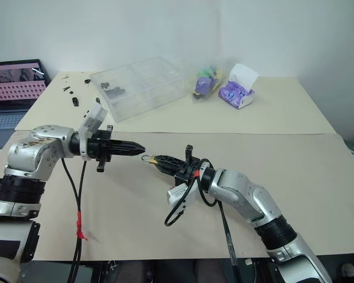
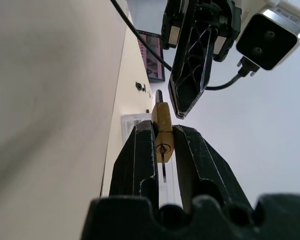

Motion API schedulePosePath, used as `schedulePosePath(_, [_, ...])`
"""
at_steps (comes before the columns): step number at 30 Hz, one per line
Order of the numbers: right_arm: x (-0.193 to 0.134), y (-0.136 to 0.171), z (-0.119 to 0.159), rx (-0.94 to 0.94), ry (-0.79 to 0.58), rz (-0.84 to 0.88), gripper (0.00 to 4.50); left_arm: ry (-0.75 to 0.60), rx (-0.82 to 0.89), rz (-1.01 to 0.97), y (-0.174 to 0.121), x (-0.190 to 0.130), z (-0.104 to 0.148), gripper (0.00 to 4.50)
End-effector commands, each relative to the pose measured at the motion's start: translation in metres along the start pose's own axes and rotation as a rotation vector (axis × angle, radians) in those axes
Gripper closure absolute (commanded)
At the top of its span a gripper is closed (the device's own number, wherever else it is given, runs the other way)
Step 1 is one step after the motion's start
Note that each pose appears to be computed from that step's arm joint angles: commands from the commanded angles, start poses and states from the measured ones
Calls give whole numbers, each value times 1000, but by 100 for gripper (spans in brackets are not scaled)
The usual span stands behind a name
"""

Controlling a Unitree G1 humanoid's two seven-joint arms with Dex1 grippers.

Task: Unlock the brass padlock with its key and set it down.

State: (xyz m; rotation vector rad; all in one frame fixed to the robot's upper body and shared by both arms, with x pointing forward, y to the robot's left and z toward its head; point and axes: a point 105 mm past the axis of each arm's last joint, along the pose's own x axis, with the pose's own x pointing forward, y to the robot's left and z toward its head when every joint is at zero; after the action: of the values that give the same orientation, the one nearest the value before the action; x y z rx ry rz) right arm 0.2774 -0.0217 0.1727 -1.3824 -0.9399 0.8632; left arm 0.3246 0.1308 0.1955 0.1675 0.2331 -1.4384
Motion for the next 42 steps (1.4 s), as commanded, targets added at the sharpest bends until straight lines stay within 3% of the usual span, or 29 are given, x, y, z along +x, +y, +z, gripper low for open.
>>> schedulePosePath(1, [-3,-16,4,-31,-6,-58,425,12,59,-32,-1,3,7,432])
schedulePosePath(14, [-3,-21,5,-32,-3,-73,425,36,68,-55,-2,4,1,432])
schedulePosePath(31, [-3,-5,-21,-29,95,-5,425,15,88,-51,-9,7,7,432])
schedulePosePath(42, [-3,-27,-18,22,85,-80,425,14,87,-45,-8,9,7,432])
